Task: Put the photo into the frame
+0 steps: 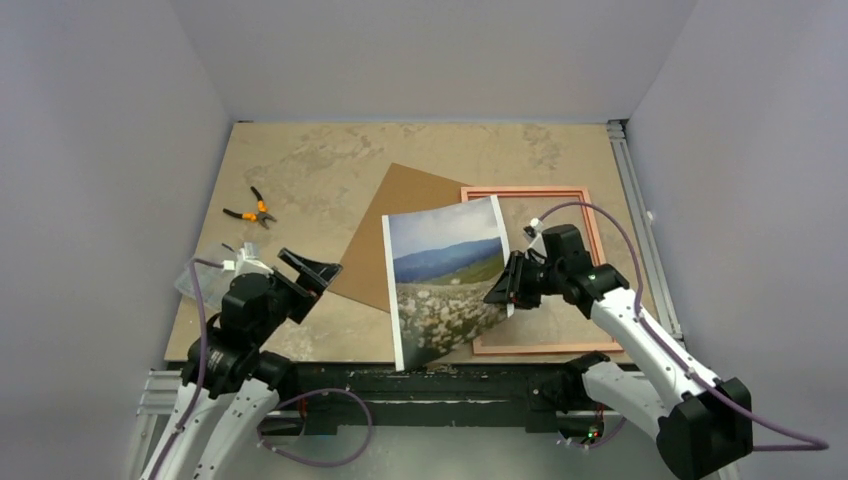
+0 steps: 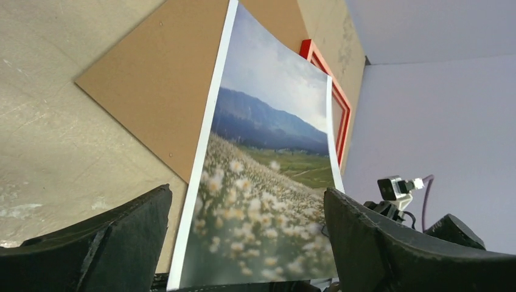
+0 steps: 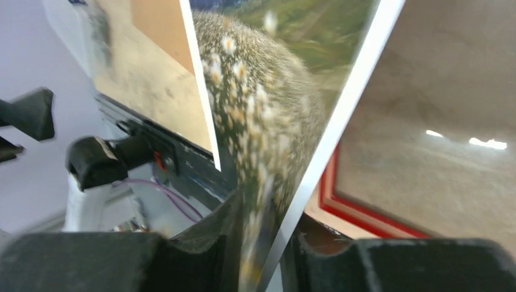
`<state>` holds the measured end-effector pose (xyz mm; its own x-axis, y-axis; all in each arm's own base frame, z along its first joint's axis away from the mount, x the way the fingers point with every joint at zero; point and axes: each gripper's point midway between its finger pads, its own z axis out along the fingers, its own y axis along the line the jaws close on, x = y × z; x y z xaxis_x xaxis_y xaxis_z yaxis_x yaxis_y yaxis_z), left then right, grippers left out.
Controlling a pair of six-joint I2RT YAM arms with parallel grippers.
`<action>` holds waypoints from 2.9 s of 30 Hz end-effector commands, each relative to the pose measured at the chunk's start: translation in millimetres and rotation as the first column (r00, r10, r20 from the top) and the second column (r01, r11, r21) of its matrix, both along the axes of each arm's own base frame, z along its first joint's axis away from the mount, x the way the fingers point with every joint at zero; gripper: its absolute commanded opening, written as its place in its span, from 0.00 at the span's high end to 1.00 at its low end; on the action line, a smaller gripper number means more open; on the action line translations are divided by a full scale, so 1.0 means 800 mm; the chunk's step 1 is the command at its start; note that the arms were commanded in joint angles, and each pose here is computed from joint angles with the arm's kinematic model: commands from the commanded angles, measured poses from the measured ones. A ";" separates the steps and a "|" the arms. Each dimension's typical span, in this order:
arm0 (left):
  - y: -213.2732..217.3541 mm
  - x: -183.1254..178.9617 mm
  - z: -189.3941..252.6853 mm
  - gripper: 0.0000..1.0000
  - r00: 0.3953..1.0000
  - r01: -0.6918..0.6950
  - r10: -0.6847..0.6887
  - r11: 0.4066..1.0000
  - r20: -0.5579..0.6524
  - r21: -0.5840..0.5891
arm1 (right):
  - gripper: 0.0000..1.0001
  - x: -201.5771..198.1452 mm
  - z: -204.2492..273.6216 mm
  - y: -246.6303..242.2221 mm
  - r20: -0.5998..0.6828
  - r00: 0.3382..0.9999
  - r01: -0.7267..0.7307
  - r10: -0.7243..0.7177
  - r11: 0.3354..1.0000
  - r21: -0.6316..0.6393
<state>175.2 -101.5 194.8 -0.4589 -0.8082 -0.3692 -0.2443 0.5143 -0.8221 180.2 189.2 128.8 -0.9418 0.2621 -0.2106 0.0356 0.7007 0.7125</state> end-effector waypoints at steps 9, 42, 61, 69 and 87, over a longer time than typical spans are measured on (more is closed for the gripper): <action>-0.055 0.028 -0.052 0.13 0.969 0.225 -0.221 0.974 -0.107 0.025 | 0.05 0.010 -0.020 -0.068 0.060 0.998 0.029 -0.008 0.934 -0.356; -0.143 0.042 -0.171 0.29 0.853 0.416 -0.422 0.905 -0.307 -0.088 | 0.52 0.058 -0.033 -0.018 0.058 0.996 -0.063 0.061 0.998 0.031; -0.133 0.043 -0.039 0.26 0.888 0.447 -0.444 0.895 -0.121 -0.004 | 1.00 0.096 0.118 -0.045 0.327 0.943 -0.016 0.060 0.991 -0.134; -0.157 0.056 0.091 0.21 0.870 0.490 -0.488 0.872 0.063 -0.003 | 1.00 0.102 0.209 -0.071 0.443 0.896 0.082 0.024 0.973 -0.218; -0.202 0.059 0.162 0.00 0.835 0.547 -0.544 0.837 0.081 -0.009 | 1.00 0.077 0.208 -0.007 0.512 0.842 0.093 0.171 0.888 -0.450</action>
<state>226.0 -263.2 331.1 -0.7955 -0.4546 -0.4007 0.1441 0.5004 -0.8537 241.6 183.5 304.8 -0.6898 -0.0190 -0.7238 -0.3409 0.8904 0.3016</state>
